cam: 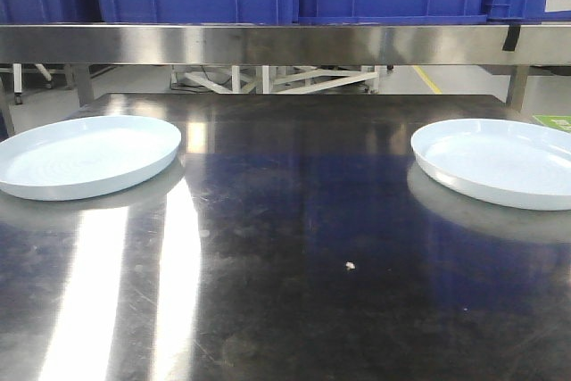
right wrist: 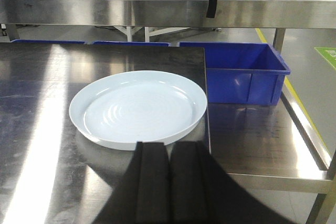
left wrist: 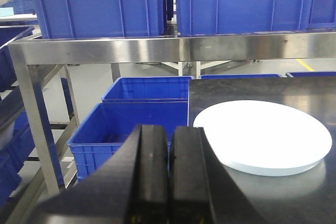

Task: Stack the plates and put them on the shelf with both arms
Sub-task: 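Move the left gripper toward the white plate on its side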

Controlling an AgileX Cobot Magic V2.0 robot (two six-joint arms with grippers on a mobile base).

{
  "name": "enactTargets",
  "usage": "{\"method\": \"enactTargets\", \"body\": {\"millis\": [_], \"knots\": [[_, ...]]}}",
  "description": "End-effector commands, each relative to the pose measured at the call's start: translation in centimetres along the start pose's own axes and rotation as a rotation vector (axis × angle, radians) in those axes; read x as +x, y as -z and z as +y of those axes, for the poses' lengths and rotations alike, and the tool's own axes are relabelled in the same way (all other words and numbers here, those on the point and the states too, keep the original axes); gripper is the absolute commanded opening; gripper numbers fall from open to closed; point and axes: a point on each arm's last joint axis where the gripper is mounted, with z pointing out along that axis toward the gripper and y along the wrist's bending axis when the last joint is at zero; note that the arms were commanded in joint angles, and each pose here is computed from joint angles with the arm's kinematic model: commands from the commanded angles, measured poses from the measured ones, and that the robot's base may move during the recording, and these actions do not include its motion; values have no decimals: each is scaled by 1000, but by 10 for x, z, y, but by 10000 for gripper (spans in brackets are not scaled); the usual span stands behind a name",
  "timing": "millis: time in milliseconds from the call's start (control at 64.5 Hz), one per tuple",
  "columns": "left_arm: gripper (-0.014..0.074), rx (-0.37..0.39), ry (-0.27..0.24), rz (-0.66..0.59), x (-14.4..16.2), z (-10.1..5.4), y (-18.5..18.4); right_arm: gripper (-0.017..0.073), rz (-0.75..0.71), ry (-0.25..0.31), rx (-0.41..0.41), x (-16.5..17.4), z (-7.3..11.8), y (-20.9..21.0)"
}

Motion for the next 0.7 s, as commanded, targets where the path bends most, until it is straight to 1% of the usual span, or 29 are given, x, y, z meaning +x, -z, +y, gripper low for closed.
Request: {"method": "enactTargets", "body": {"millis": [0, 233, 434, 512, 620, 682], "knots": [[82, -7, 7, -100, -8, 1, 2, 57, -98, 13, 9, -8, -1, 2], [82, -7, 18, -107, -9, 1, 2, 57, -98, 13, 9, -8, -1, 2], [82, -8, 18, -120, -13, 1, 3, 57, -98, 13, 9, -8, -1, 2], [82, -9, 18, -135, -18, 1, 4, 57, -98, 13, 9, -8, -1, 2], [82, -8, 18, -152, -33, 2, 6, 57, -98, 13, 9, -8, -1, 2], [82, -5, 18, -136, -40, 2, 6, 57, -98, 13, 9, -8, -1, 2]]}}
